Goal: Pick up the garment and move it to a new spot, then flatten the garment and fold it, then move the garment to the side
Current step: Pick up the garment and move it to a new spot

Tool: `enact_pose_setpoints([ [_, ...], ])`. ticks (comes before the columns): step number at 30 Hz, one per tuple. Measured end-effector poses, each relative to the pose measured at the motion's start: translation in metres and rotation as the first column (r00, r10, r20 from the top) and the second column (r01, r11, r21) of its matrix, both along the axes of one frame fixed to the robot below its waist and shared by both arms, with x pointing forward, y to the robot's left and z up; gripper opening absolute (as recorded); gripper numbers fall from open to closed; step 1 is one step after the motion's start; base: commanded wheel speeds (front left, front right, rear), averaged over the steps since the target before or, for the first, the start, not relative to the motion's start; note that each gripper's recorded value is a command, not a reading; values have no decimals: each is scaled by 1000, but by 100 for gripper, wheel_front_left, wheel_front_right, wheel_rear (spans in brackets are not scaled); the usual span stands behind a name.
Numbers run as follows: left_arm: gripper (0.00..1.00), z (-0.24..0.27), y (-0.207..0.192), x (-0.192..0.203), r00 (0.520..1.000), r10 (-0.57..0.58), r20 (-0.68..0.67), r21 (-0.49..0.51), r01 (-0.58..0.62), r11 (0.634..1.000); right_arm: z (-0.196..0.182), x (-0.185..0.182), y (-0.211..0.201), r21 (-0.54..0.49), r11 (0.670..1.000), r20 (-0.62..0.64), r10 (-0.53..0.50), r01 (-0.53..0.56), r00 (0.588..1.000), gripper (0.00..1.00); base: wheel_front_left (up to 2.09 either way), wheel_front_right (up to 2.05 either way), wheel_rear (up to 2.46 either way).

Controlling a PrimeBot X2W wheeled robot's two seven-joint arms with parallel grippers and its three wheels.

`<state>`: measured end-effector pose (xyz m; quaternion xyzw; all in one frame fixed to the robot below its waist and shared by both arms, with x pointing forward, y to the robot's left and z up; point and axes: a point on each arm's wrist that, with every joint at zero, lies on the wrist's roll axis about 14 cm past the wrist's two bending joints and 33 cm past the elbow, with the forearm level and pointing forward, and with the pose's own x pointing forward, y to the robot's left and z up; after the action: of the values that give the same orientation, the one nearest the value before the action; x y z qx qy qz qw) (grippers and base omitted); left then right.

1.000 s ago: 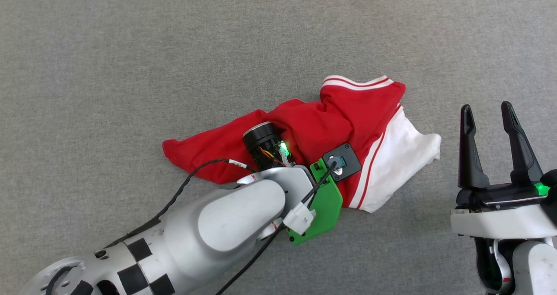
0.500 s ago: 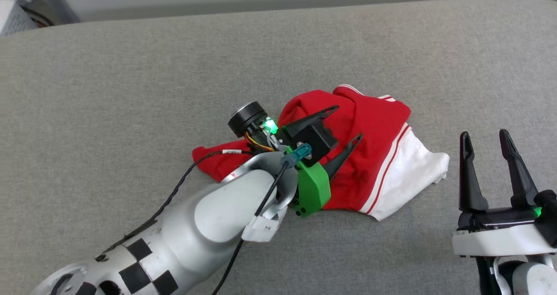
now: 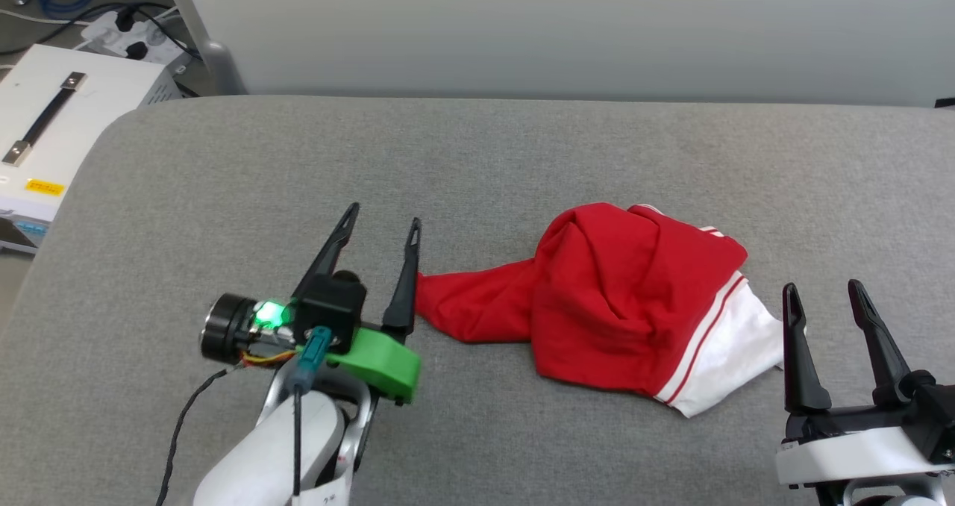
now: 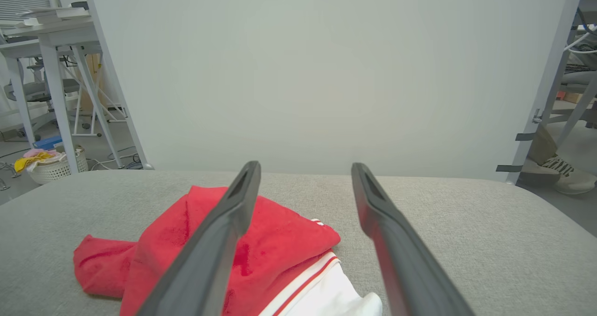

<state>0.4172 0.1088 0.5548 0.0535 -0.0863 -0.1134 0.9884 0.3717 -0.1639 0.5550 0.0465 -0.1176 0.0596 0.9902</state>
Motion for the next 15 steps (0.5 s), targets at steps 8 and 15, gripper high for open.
enact_pose_setpoints([
  [8, 100, 1, 67, -40, 972, 233, 24, -43, -232, 972, 0, -4, 13, -15, 999, 0, 40, -40, 999, 100, 0, 0, 0],
  [15, 100, -23, 80, -79, 956, 291, -33, -68, -293, 954, -8, -16, 16, -22, 998, -26, 50, -51, 998, 100, 0, 0, 0],
])
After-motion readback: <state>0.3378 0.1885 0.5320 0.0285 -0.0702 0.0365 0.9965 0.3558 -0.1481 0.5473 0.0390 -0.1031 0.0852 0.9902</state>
